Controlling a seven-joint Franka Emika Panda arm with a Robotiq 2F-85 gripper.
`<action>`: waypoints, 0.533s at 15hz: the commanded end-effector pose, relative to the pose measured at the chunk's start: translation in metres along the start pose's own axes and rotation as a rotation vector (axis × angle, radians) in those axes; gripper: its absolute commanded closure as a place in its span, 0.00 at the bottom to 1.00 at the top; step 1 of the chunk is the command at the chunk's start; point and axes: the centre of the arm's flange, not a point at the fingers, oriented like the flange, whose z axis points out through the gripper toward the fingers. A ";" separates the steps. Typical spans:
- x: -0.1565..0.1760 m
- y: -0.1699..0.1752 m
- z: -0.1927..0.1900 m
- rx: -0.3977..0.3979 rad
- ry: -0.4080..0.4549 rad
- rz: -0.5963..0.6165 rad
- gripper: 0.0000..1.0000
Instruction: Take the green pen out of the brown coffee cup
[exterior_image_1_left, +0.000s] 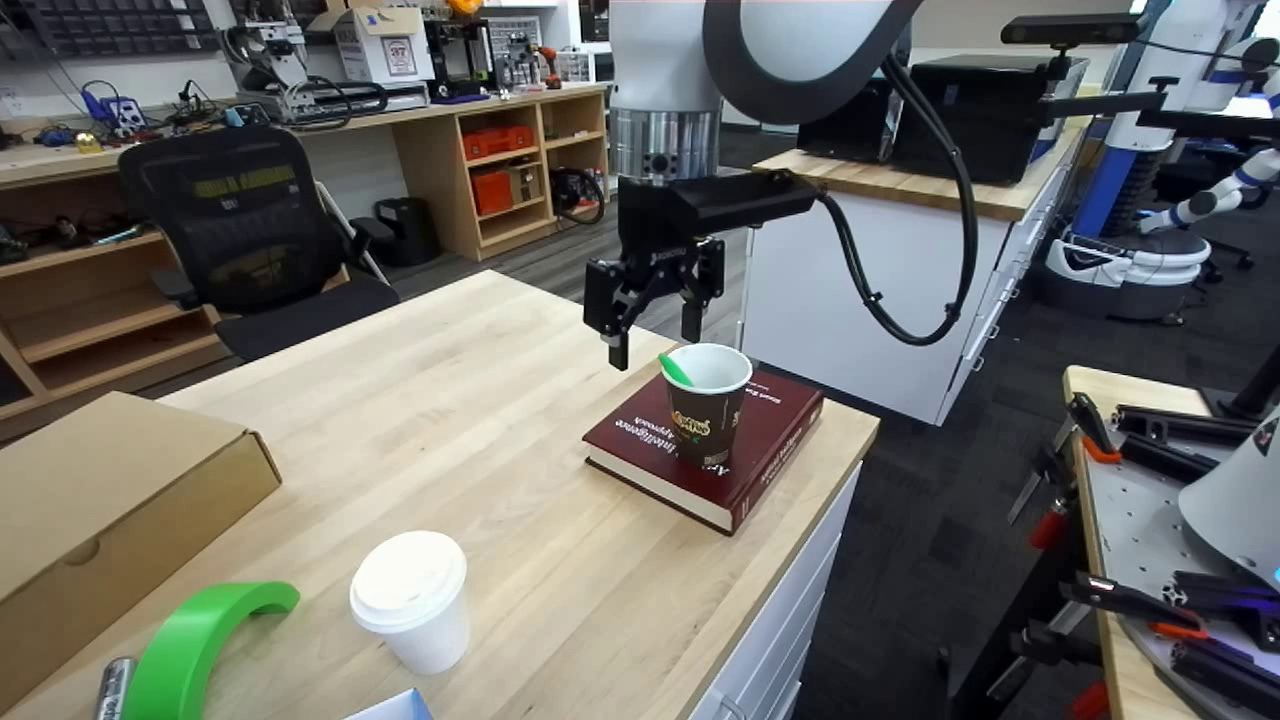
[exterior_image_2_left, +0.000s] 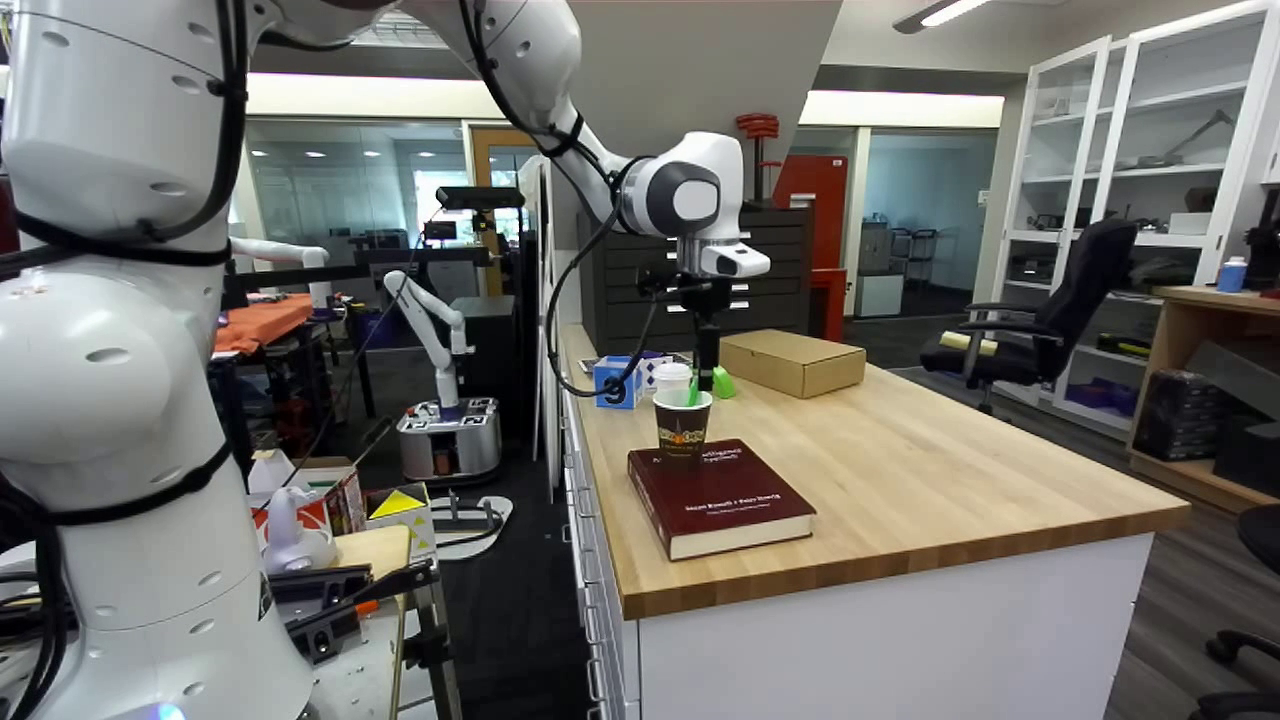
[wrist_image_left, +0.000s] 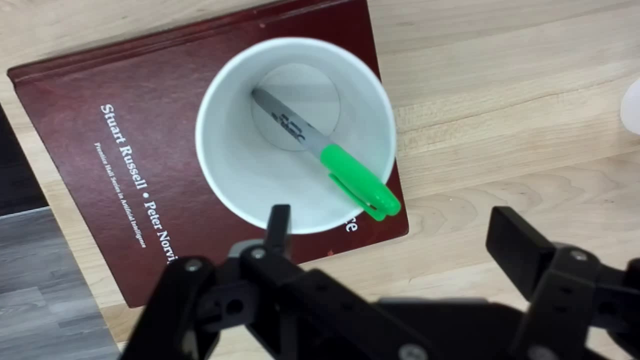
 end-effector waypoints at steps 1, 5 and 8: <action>0.004 -0.004 -0.003 0.006 -0.049 -0.009 0.00; -0.011 -0.001 -0.005 -0.011 -0.091 0.014 0.00; -0.012 -0.002 -0.004 -0.017 -0.089 0.016 0.00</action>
